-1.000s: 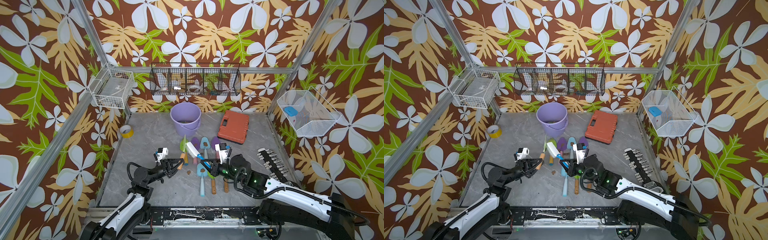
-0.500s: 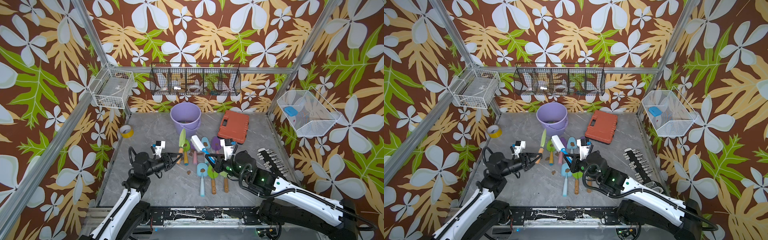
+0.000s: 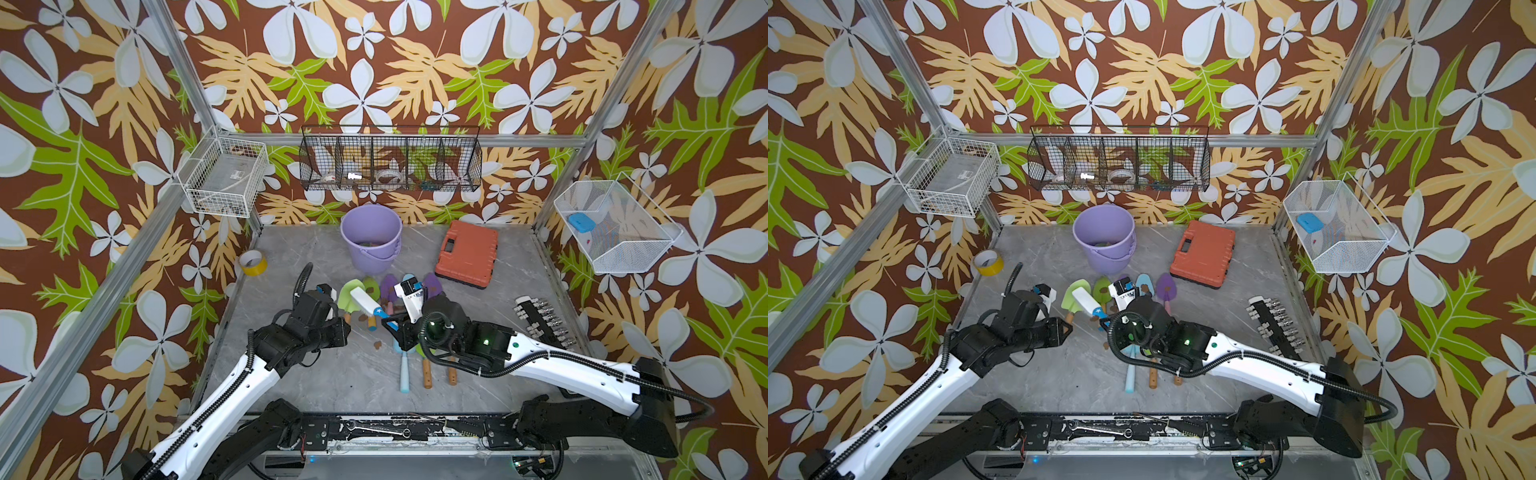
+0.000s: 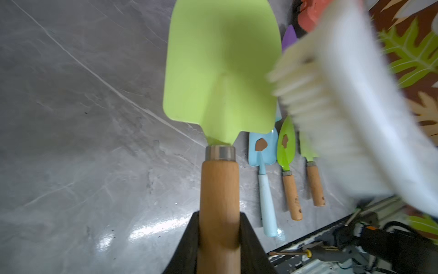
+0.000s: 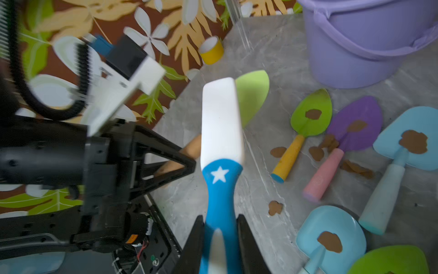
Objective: Brush the soil off the hand trowel and place it into the bucket
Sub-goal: Brush off the soil from the hand trowel.
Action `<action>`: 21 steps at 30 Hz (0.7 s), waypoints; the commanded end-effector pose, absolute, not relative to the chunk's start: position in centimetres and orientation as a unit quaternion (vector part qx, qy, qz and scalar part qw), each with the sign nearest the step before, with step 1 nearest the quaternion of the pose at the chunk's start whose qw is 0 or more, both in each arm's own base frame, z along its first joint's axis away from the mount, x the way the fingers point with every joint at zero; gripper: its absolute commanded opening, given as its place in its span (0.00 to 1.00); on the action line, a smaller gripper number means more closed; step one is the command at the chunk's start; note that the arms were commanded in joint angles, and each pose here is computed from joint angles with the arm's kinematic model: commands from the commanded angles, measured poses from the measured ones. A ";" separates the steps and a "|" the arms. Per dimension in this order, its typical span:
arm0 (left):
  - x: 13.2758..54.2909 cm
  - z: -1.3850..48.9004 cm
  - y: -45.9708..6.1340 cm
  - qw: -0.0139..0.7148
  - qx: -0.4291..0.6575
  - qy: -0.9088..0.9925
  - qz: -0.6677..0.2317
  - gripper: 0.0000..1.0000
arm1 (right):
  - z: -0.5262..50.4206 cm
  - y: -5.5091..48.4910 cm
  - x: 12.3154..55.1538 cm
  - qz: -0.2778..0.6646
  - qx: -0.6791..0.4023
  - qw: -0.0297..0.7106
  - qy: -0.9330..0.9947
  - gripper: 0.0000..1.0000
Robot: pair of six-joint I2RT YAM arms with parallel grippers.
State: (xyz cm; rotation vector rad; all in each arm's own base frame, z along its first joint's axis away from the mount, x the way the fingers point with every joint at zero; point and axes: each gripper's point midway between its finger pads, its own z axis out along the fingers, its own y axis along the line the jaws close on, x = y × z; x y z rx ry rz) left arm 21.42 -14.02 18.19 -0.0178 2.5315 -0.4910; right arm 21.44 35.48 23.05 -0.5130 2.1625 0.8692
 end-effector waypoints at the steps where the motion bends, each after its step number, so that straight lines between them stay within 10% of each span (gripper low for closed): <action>1: 21.5 18.0 -11.5 0.296 0.005 0.951 -0.093 0.00 | 21.2 33.5 23.0 0.272 -0.188 0.372 0.867 0.00; 14: 21.6 18.1 -12.8 0.293 0.022 0.950 -0.109 0.00 | 25.2 38.2 18.9 0.389 -0.255 0.361 0.808 0.00; 21: 20.8 18.6 -14.8 0.286 0.053 0.948 -0.131 0.00 | 21.4 36.4 23.8 0.333 -0.233 0.360 0.839 0.00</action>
